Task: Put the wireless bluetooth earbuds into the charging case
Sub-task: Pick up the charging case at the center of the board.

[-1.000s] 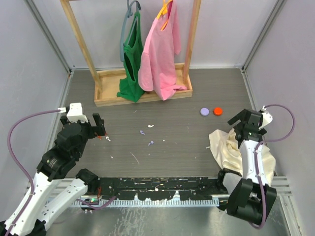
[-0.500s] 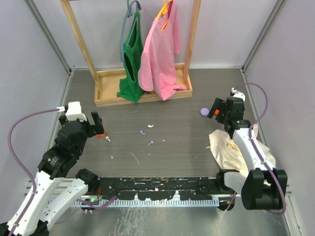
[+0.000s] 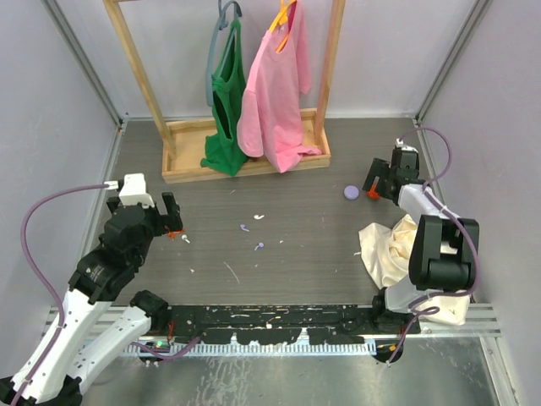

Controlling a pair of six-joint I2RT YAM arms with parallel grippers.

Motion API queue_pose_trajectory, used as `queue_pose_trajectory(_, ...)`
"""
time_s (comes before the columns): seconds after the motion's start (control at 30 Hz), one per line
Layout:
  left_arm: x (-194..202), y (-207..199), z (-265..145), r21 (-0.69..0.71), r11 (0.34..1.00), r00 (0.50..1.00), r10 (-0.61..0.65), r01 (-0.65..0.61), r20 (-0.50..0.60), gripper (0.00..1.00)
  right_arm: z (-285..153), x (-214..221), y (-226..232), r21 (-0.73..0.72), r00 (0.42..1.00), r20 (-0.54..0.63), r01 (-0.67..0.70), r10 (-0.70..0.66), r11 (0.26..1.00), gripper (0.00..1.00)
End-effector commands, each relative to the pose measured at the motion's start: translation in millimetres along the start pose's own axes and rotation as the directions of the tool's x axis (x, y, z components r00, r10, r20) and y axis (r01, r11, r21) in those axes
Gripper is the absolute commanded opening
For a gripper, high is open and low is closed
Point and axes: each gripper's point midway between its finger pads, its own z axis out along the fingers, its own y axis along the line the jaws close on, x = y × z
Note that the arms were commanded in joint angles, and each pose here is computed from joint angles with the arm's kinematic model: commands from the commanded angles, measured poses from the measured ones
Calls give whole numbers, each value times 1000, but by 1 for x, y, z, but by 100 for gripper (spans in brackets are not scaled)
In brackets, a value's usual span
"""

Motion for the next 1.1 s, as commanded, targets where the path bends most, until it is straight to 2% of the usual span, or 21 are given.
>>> queue_pose_trajectory(0.0,-11,-7,0,30,999,999,-20,19,41,98,12,-29,6,-61,998,61,23,-19,998,90)
queue_pose_trajectory(0.2,-11,-11,-1,48,999,999,-14,12,43,98,30,-21,6,-85,999,15,40,-38,996,79)
queue_pose_trajectory(0.37,-11,-14,-2,66,998,999,-12,9,46,98,44,-12,6,-87,998,-23,62,-64,994,78)
queue_pose_trajectory(0.73,-10,-15,-4,74,997,999,-12,8,50,98,68,5,4,-88,989,-112,85,-95,992,69)
queue_pose_trajectory(1.07,-9,-16,-2,75,997,999,-6,2,46,98,63,21,2,-77,982,-169,75,-87,994,58)
